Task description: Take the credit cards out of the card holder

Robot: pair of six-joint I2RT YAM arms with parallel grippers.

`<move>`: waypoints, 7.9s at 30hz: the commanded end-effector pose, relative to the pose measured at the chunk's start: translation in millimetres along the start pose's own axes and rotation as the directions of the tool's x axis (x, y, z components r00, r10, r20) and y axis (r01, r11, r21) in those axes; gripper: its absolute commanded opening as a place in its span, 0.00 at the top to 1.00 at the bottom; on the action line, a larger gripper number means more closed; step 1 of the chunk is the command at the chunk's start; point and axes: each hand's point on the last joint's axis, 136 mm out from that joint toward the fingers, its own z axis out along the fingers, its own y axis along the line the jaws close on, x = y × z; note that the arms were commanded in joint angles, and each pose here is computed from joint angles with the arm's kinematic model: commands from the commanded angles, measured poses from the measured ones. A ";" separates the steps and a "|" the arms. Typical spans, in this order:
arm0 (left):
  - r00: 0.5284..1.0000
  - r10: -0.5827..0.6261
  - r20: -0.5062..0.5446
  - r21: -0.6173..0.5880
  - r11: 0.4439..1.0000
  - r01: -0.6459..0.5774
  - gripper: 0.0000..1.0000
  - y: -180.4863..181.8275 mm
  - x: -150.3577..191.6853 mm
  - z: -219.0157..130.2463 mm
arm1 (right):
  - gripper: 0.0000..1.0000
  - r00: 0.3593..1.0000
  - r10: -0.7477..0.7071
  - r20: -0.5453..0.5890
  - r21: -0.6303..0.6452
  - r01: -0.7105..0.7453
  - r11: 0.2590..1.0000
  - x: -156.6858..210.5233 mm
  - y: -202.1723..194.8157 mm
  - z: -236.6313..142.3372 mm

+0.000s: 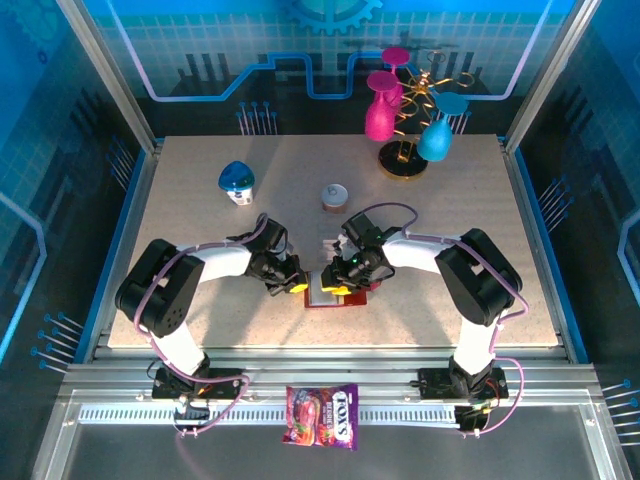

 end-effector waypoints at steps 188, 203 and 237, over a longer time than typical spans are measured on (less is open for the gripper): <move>0.999 -0.051 -0.020 0.065 0.997 0.052 0.90 -17.1 14.4 7.2 | 0.80 0.989 0.118 0.087 -0.185 -0.100 0.978 -6.7 -2.2 -0.7; 0.998 -0.051 -0.023 0.060 0.997 0.052 0.91 -16.4 14.1 7.3 | 0.77 0.990 0.119 0.080 -0.128 -0.108 0.986 -4.4 -12.9 0.9; 0.999 -0.037 -0.016 0.054 0.998 0.038 0.92 -20.6 10.8 2.9 | 0.73 0.990 0.098 0.102 -0.087 -0.089 0.992 -6.6 -18.4 -13.5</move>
